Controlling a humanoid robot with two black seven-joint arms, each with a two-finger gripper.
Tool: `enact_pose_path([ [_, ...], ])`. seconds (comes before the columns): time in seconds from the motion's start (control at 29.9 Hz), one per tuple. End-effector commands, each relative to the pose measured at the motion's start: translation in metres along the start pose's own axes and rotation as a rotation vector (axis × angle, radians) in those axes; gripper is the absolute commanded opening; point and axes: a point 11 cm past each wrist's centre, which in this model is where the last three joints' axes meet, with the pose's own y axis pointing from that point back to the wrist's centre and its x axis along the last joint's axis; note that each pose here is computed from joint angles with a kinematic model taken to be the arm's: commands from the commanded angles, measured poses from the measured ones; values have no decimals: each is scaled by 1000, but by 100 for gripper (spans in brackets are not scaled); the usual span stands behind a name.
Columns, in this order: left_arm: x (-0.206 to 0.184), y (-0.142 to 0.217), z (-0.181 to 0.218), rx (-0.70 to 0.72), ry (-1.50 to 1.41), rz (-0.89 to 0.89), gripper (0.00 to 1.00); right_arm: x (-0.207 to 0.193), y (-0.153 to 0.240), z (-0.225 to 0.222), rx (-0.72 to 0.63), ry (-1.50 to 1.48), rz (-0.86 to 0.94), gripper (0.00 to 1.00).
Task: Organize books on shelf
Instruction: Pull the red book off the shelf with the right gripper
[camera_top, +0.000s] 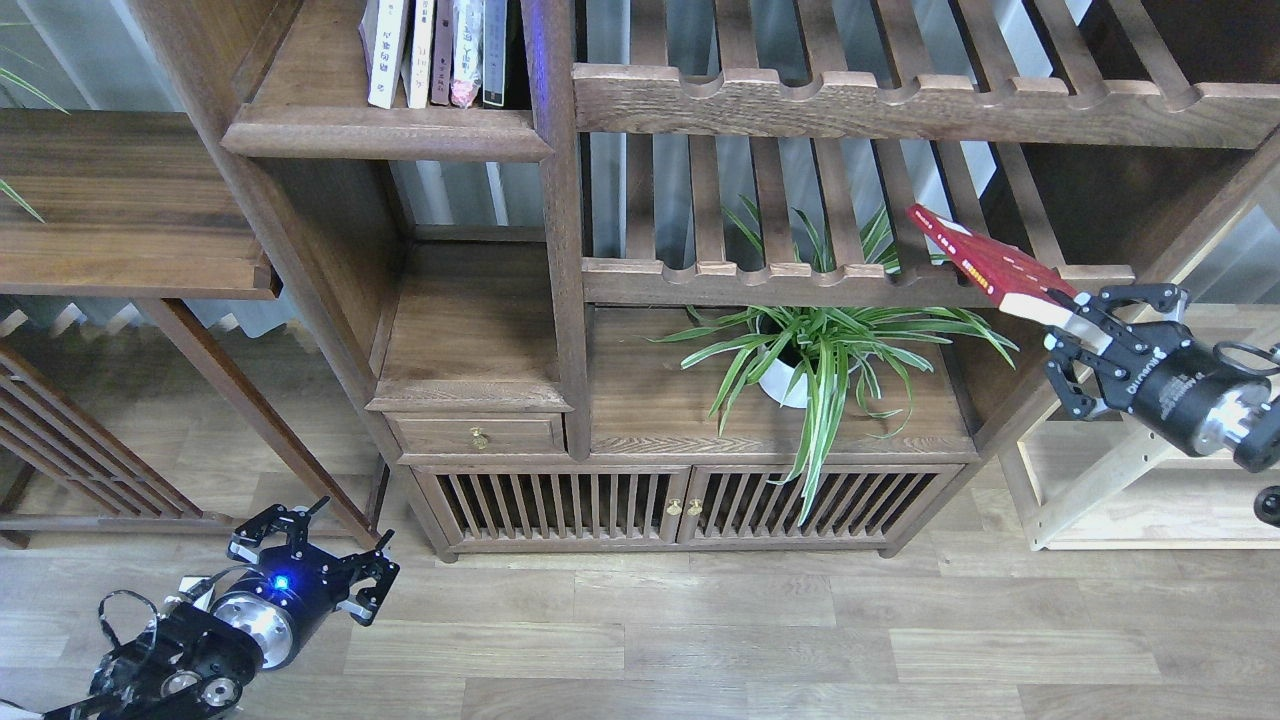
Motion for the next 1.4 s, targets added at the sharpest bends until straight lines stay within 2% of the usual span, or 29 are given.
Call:
enact_pose_path([
  [0.0,1,-1,1,-1,-2,4,74,6,10,8,-14,44,-9,4],
  [1.37,3,-8,12,-24,-3,12,75,22,79,51,-181,79,-23,4],
])
